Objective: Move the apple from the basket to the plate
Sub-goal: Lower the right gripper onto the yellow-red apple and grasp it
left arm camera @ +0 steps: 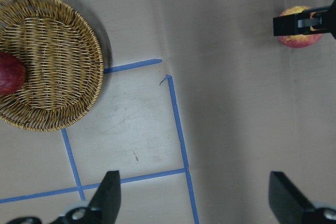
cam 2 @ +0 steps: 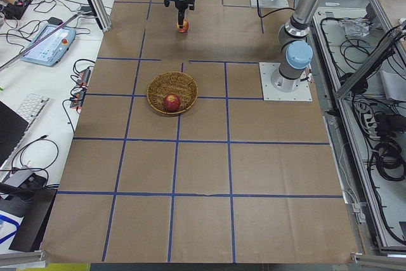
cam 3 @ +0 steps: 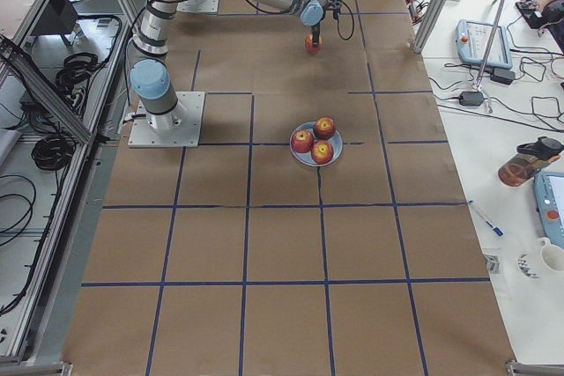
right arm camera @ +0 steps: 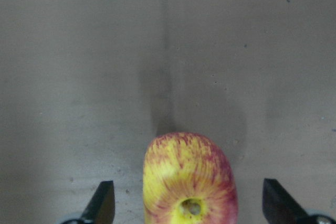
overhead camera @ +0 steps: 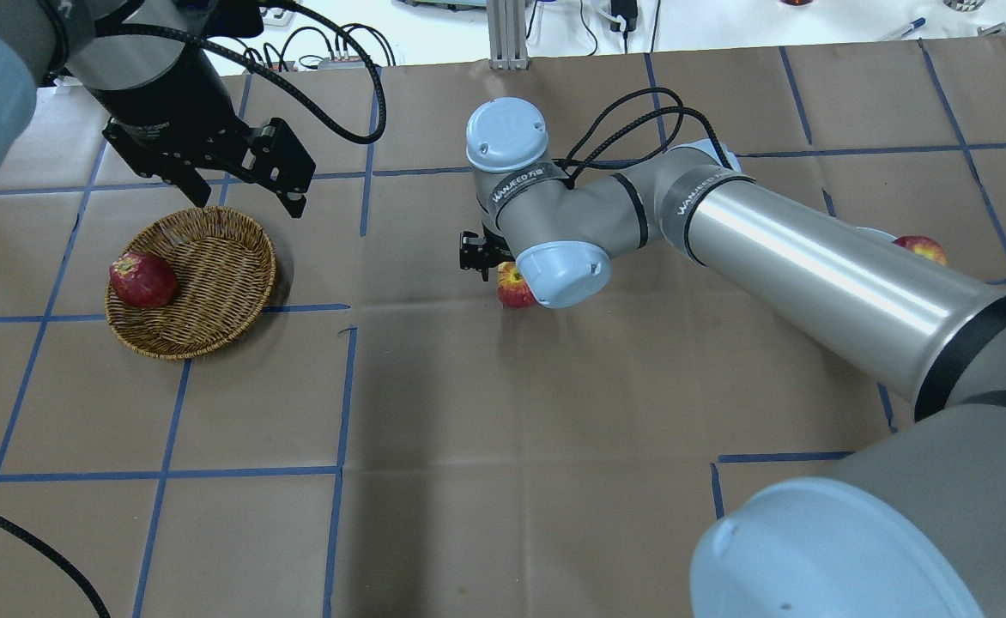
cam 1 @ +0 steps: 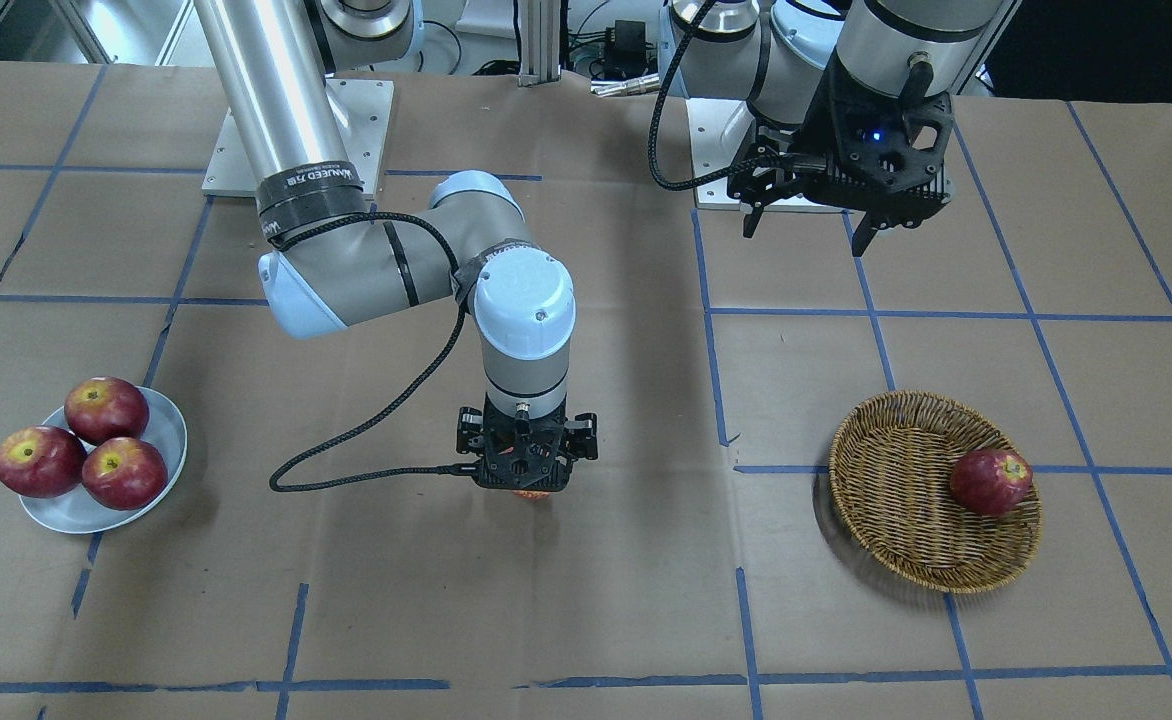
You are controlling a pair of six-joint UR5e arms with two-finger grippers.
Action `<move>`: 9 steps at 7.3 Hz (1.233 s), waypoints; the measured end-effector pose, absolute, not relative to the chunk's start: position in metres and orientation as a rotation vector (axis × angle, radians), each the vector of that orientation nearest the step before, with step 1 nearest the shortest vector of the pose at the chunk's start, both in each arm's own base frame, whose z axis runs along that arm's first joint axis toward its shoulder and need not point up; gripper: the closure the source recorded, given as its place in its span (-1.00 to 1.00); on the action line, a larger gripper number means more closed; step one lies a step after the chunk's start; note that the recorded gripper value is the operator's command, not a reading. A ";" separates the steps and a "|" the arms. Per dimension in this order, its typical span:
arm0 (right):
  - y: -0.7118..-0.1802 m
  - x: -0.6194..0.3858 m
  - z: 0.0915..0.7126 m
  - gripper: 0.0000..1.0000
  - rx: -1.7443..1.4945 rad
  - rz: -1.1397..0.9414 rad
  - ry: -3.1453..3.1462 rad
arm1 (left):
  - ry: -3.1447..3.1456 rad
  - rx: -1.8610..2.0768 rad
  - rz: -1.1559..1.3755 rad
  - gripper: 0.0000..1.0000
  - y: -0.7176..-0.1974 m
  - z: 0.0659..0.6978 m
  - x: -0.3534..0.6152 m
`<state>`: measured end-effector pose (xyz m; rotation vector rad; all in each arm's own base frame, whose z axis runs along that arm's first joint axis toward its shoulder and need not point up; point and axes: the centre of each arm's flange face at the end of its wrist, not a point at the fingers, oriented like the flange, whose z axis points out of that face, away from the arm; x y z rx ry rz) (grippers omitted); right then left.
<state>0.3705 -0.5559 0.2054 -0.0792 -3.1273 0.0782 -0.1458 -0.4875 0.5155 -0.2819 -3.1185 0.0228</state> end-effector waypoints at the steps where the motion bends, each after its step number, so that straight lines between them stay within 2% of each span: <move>1: -0.553 0.369 0.197 -0.75 -0.080 0.064 -3.124 | -3.119 -0.282 0.039 -0.86 -0.488 0.517 -0.146; 2: -0.552 0.369 0.191 -0.55 -0.079 0.088 -3.129 | -3.119 -0.282 0.052 -0.82 -0.488 0.518 -0.146; 4: -0.556 0.370 0.184 -0.40 -0.081 0.142 -3.142 | -3.121 -0.276 0.092 -0.89 -0.488 0.517 -0.146; 5: -0.557 0.370 0.185 -0.40 -0.082 0.159 -3.144 | -3.123 -0.279 0.137 -0.96 -0.489 0.513 -0.145; 9: -0.564 0.360 0.215 -0.38 -0.105 0.238 -3.141 | -3.129 -0.275 0.226 -0.97 -0.488 0.513 -0.143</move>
